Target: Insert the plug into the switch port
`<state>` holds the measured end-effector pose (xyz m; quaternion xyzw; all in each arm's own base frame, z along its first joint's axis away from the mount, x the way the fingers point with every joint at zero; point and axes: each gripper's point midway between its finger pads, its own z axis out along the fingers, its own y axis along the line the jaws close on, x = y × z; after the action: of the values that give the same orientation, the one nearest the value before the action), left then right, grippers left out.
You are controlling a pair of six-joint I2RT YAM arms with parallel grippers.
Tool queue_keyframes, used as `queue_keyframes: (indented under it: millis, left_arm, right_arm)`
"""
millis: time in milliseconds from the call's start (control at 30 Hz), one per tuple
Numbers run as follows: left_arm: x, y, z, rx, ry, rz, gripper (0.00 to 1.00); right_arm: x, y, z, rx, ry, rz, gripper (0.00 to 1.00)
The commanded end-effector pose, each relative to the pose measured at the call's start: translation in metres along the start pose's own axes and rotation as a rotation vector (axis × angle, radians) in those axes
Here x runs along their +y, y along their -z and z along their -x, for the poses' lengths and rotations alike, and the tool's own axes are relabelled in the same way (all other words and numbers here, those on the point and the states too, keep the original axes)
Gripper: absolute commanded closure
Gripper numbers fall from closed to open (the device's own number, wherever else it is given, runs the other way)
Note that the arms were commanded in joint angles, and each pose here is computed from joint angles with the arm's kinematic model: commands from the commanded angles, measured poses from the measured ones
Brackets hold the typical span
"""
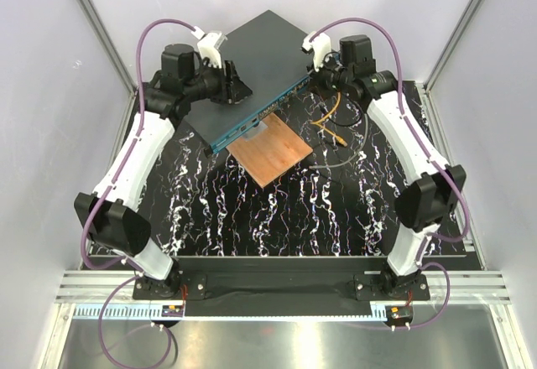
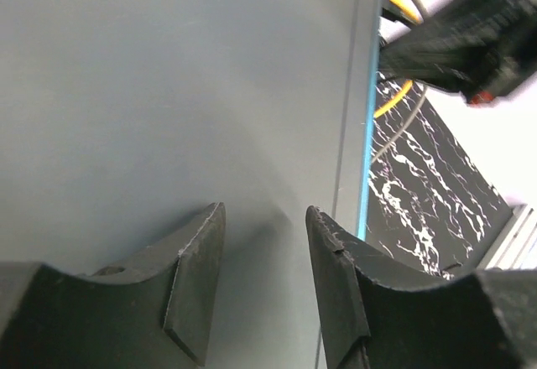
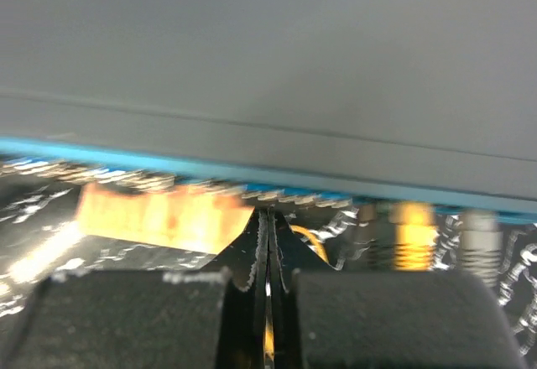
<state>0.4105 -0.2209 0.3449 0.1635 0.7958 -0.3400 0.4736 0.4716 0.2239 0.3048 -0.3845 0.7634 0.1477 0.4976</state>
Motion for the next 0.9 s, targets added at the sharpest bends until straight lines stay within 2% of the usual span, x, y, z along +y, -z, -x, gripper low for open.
queue_keyframes:
  millis: [0, 100, 167, 233, 267, 300, 333, 367, 467, 500, 533, 700, 867]
  left_arm:
    - [-0.011, 0.037, 0.027, -0.091, -0.034, 0.006, 0.51]
    - [-0.006, 0.056, 0.031, -0.109, -0.034, 0.038, 0.45]
    - [-0.001, 0.071, 0.033, -0.12, -0.048, 0.065, 0.37]
    - [0.004, 0.082, 0.027, -0.101, -0.042, 0.092, 0.3]
    - [0.005, 0.095, 0.029, -0.112, -0.048, 0.108, 0.1]
    - [0.007, 0.101, 0.023, -0.096, -0.041, 0.128, 0.01]
    - [0.008, 0.108, 0.019, -0.091, -0.058, 0.142, 0.01]
    - [0.003, 0.12, 0.015, -0.084, -0.068, 0.146, 0.01]
    - [0.004, 0.137, 0.003, -0.073, -0.097, 0.198, 0.01]
    - [0.002, 0.151, -0.001, -0.079, -0.106, 0.239, 0.01]
    - [0.006, 0.154, -0.01, -0.058, -0.116, 0.257, 0.01]
    - [0.014, 0.184, -0.049, -0.023, -0.137, 0.372, 0.01]
    - [0.018, 0.204, -0.086, -0.017, -0.126, 0.437, 0.01]
  right_arm:
    - [0.03, 0.043, 0.066, -0.218, 0.044, 0.036, 1.0]
    - [0.042, 0.063, 0.058, -0.201, -0.008, 0.055, 1.0]
    - [0.051, 0.078, 0.05, -0.189, -0.041, 0.065, 1.0]
    - [0.06, 0.097, 0.051, -0.204, -0.08, 0.069, 0.95]
    - [0.065, 0.099, 0.038, -0.175, -0.106, 0.082, 0.86]
    - [0.069, 0.102, 0.034, -0.168, -0.12, 0.084, 0.8]
    - [0.072, 0.115, 0.035, -0.183, -0.141, 0.077, 0.74]
    - [0.075, 0.116, 0.022, -0.162, -0.169, 0.076, 0.6]
    - [0.069, 0.136, 0.004, -0.165, -0.266, 0.041, 0.36]
    - [0.067, 0.141, -0.001, -0.163, -0.295, 0.03, 0.2]
    - [0.066, 0.151, -0.003, -0.173, -0.326, 0.014, 0.14]
    - [0.065, 0.167, -0.041, -0.145, -0.427, -0.049, 0.02]
    - [0.071, 0.177, -0.07, -0.138, -0.518, -0.075, 0.0]
